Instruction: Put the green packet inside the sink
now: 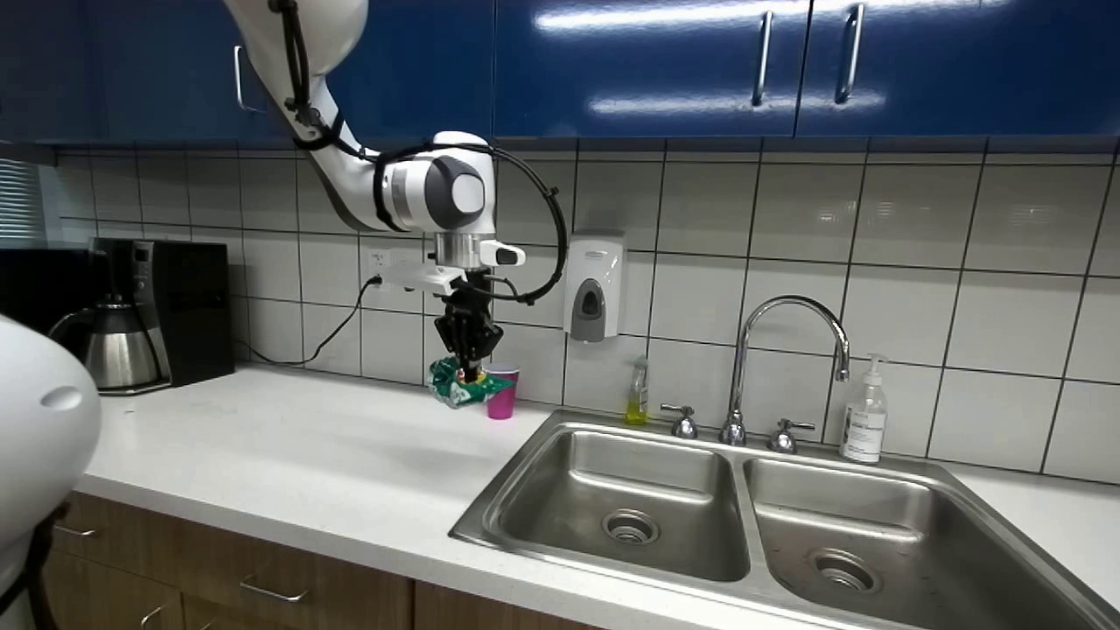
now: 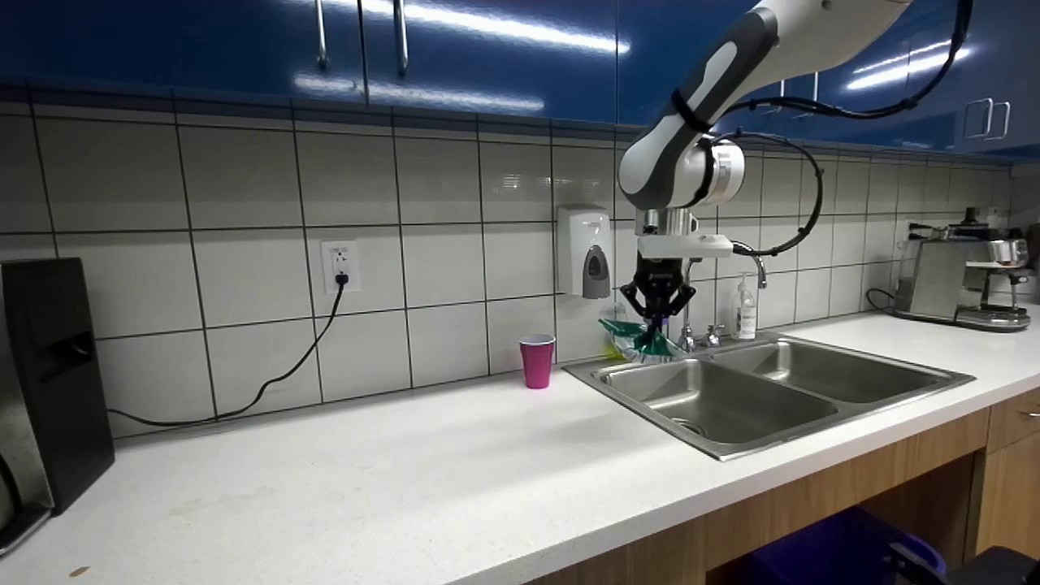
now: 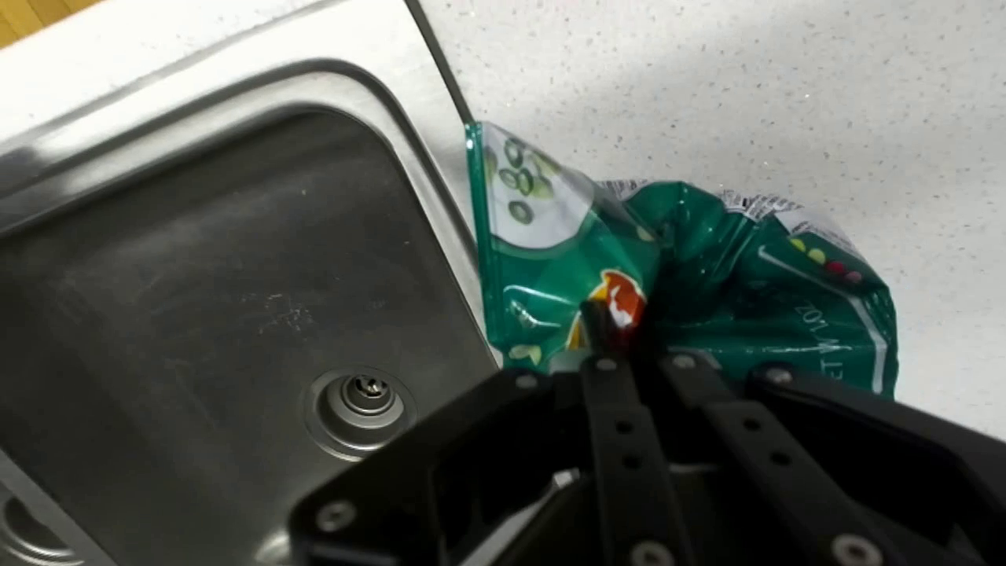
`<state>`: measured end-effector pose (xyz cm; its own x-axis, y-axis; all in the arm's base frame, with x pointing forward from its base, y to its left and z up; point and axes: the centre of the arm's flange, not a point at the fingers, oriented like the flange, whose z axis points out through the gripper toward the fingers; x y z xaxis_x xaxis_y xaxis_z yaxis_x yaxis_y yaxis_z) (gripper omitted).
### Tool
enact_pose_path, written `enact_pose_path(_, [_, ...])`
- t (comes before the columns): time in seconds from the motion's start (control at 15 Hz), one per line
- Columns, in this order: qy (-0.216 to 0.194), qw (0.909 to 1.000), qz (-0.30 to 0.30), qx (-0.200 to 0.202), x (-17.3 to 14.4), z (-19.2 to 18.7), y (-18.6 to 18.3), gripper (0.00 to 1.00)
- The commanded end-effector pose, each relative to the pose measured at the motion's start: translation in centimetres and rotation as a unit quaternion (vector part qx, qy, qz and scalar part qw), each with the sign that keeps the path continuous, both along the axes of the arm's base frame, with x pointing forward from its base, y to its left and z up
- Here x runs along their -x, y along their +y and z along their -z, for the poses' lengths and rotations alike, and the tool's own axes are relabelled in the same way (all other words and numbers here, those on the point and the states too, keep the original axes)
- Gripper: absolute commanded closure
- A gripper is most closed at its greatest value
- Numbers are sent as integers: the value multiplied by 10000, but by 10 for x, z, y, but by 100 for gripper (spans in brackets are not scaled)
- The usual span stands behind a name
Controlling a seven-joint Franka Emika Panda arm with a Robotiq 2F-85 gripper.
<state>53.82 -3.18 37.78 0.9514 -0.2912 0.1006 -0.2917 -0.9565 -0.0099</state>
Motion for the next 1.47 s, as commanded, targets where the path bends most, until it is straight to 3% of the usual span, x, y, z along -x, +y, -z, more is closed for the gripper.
enact_pose_path(0.0, [93,9995,264,152,14,13,-18,99])
enact_pose_path(1.07, [65,9953,947,210,0,87,-88,99])
enact_pose_path(1.4, [171,9962,840,179,7,92,-86,96])
